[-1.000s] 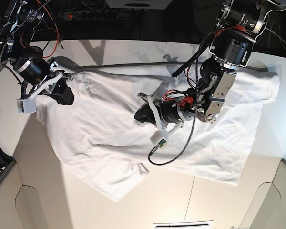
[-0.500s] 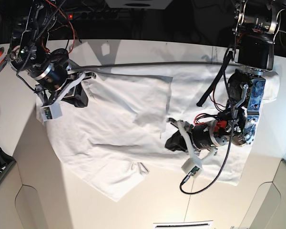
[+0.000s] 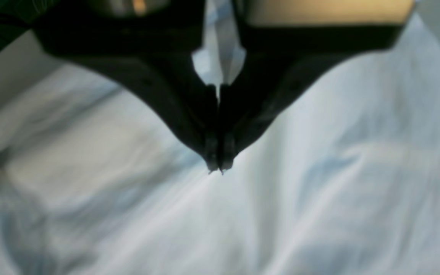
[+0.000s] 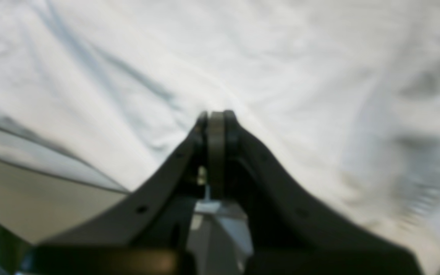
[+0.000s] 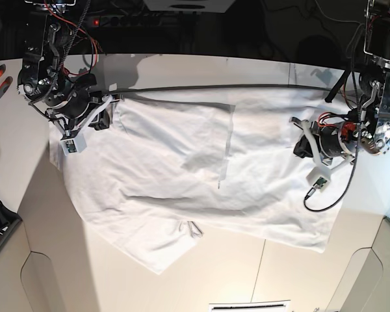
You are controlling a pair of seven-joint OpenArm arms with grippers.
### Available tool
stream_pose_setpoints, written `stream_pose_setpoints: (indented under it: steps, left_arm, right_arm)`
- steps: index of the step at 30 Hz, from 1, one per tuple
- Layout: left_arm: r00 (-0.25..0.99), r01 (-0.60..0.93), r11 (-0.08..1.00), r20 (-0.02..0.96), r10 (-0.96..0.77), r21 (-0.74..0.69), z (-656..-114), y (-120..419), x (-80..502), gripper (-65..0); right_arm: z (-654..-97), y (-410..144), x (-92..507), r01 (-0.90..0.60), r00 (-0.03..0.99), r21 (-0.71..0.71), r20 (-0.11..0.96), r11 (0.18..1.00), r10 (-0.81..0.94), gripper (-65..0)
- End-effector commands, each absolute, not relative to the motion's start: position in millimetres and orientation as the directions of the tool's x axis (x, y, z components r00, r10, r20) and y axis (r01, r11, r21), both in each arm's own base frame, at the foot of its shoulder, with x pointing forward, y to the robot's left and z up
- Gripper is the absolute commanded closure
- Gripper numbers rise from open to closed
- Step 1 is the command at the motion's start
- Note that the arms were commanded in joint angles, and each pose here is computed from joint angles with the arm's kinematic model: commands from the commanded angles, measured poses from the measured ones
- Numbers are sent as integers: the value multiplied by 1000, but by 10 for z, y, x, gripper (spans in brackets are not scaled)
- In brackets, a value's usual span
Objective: Layout the t-shirt on the table in an organized manner, then fold the t-shirt properly
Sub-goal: 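Move both grippers to the shirt edge corners and grasp them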
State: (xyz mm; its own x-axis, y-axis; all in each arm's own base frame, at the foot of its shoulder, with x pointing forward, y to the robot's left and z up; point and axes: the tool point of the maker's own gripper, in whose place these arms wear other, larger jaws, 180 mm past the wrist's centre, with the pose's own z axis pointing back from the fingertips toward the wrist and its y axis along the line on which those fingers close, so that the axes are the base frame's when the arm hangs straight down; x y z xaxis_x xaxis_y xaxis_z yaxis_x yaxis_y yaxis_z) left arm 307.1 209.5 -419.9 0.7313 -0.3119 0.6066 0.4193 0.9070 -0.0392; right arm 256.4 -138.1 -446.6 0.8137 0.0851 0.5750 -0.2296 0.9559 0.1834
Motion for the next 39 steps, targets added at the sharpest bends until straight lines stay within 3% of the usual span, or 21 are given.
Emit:
stream_pose_setpoints:
  steps: [1,13,23,34,39]
  left_arm:
    - [704,391,920,651,-284,-21,-4047,2226,3166,0]
    - [741,121,993,665,-100,15,-3981,3170,2793,0]
    - [799,78,996,600,-36,-44,-4432,2976,2422,0]
    - [841,65,995,540,-15,-73,-4570,2943,2196,0]
    - [858,51,993,514,11,-107,-4644,2905,2012,0]
  right_arm:
    - [-4362,-1391,2667,-238,786,180,613,955,80,0]
    - [-4583,-1479,2522,-223,828,174,553,959,92,0]
    - [-4757,-1486,2268,-209,867,188,490,960,93,0]
    - [-4931,-1738,1780,-201,914,164,386,966,125,0]
    - [-4891,-1781,1797,-178,916,183,390,967,95,0]
